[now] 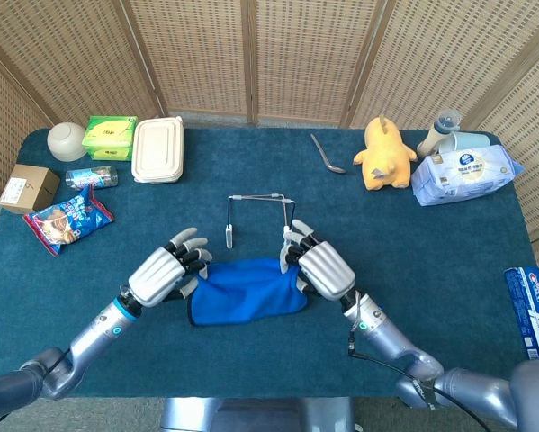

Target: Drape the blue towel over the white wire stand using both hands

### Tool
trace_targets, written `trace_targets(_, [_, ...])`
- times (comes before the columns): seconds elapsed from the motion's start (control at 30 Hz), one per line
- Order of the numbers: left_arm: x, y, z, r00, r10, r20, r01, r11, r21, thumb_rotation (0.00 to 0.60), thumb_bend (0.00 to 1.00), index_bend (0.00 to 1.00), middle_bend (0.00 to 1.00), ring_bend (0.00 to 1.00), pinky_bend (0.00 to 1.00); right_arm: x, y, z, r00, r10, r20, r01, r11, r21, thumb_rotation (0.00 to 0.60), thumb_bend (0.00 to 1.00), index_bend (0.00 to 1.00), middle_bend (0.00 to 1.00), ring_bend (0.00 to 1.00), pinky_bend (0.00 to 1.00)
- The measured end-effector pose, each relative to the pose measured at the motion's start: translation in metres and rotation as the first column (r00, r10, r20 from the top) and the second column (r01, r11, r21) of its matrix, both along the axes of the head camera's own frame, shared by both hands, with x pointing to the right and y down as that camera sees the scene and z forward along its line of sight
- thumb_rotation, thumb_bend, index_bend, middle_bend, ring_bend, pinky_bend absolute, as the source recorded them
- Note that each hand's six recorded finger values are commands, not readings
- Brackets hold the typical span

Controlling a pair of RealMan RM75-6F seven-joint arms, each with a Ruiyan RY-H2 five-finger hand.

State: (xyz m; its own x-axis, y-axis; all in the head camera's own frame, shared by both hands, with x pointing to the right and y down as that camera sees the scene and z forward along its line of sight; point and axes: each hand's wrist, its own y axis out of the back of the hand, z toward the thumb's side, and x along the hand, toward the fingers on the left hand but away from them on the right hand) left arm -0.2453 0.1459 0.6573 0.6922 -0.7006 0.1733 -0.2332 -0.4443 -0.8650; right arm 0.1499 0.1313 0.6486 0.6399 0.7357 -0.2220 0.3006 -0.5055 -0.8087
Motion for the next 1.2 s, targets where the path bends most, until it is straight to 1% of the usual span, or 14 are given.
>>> trace_targets(0.2, [-0.002,-0.025,-0.03,0.998,-0.045,-0.054,0.046,0.998,0.035,0.6,0.61,0.77,0.38,0.21,0.1,0.002,-0.025,-0.032,0.999,0.037,0.022,-0.038,0.999,0.026,0.6,0.45,0.95,0.44,0.21,0.08])
trace_targets(0.33, [-0.003,-0.048,-0.051,0.99,-0.094,-0.107,0.1,0.994,0.043,0.6,0.61,0.77,0.38,0.22,0.1,0.003,-0.043,-0.052,0.998,0.058,0.022,-0.059,0.998,0.034,0.6,0.46,0.95,0.44,0.21,0.08])
trace_targets(0.53, [-0.006,-0.078,-0.074,0.977,-0.146,-0.154,0.158,0.985,0.064,0.6,0.61,0.77,0.38,0.21,0.1,0.004,-0.063,-0.07,0.996,0.083,0.019,-0.084,0.995,0.046,0.6,0.45,0.95,0.44,0.21,0.08])
trace_targets(0.63, [-0.007,-0.097,-0.085,0.968,-0.177,-0.175,0.193,0.978,0.078,0.6,0.61,0.77,0.38,0.21,0.1,0.003,-0.076,-0.078,0.994,0.108,0.031,-0.109,0.993,0.045,0.6,0.45,0.95,0.44,0.21,0.08])
trace_targets(0.87, [-0.004,-0.122,-0.094,0.955,-0.219,-0.202,0.238,0.968,0.076,0.6,0.61,0.77,0.38,0.21,0.1,-0.002,-0.101,-0.087,0.99,0.135,0.033,-0.136,0.99,0.04,0.6,0.45,0.95,0.44,0.21,0.08])
trace_targets(1.2, [0.004,-0.143,-0.089,0.951,-0.238,-0.199,0.258,0.963,0.08,0.6,0.61,0.77,0.38,0.21,0.1,-0.002,-0.13,-0.081,0.988,0.157,-0.008,-0.157,0.987,0.044,0.6,0.46,0.95,0.44,0.21,0.08])
